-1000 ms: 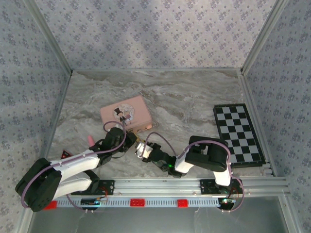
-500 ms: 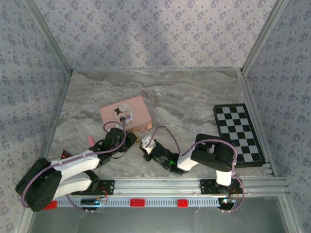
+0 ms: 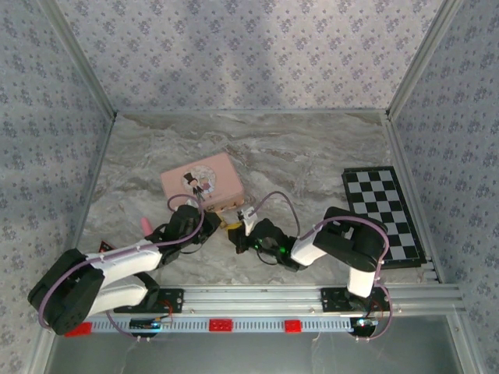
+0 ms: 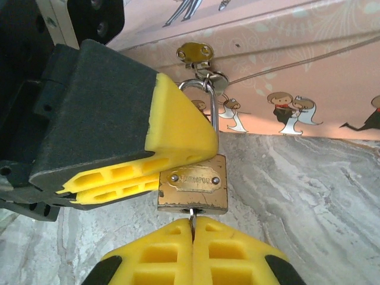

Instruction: Unlock a padlock with a key

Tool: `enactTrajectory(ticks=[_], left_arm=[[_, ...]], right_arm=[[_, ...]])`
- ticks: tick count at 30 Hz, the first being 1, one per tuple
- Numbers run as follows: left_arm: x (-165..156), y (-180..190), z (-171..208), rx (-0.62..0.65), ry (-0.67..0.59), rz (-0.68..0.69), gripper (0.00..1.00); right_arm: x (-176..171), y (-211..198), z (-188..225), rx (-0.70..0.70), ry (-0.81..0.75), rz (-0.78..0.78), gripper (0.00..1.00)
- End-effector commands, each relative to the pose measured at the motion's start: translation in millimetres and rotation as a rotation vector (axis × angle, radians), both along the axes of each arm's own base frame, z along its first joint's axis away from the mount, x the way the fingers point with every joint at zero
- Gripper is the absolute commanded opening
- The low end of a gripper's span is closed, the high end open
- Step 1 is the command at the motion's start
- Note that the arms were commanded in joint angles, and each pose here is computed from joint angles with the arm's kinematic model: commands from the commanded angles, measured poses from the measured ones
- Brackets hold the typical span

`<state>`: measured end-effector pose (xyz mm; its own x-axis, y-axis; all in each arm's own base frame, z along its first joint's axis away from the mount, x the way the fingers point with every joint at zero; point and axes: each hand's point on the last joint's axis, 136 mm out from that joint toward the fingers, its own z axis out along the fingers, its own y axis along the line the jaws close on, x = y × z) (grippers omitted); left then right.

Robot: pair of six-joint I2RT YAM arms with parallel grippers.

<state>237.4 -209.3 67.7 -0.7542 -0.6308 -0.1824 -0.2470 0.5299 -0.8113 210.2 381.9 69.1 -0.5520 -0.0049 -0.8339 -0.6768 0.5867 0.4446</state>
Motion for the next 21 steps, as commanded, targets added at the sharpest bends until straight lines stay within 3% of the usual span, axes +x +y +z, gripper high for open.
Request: enactTrajectory(ticks=[1, 6, 9, 15, 21], left_arm=[[9.1, -14.1, 23.7, -0.057, -0.062, -0.03, 0.01], [6.6, -7.6, 15.2, -0.027, -0.025, -0.006, 0.25], [6.7, -4.6, 12.7, -0.02, -0.014, 0.007, 0.33], [8.4, -0.3, 12.7, -0.019, -0.008, 0.027, 0.43], [9.7, 9.8, 16.1, -0.009, -0.019, 0.046, 0.47]], right_arm=[[0.3, 4.1, 9.5, 0.054, 0.059, -0.011, 0.0], [2.6, -2.4, 11.2, 0.051, 0.049, -0.041, 0.0], [2.5, -4.3, 10.0, 0.052, 0.055, -0.048, 0.0], [1.7, -6.0, 10.5, 0.055, 0.054, -0.054, 0.0], [1.0, -11.3, 8.6, 0.059, 0.066, -0.067, 0.0]])
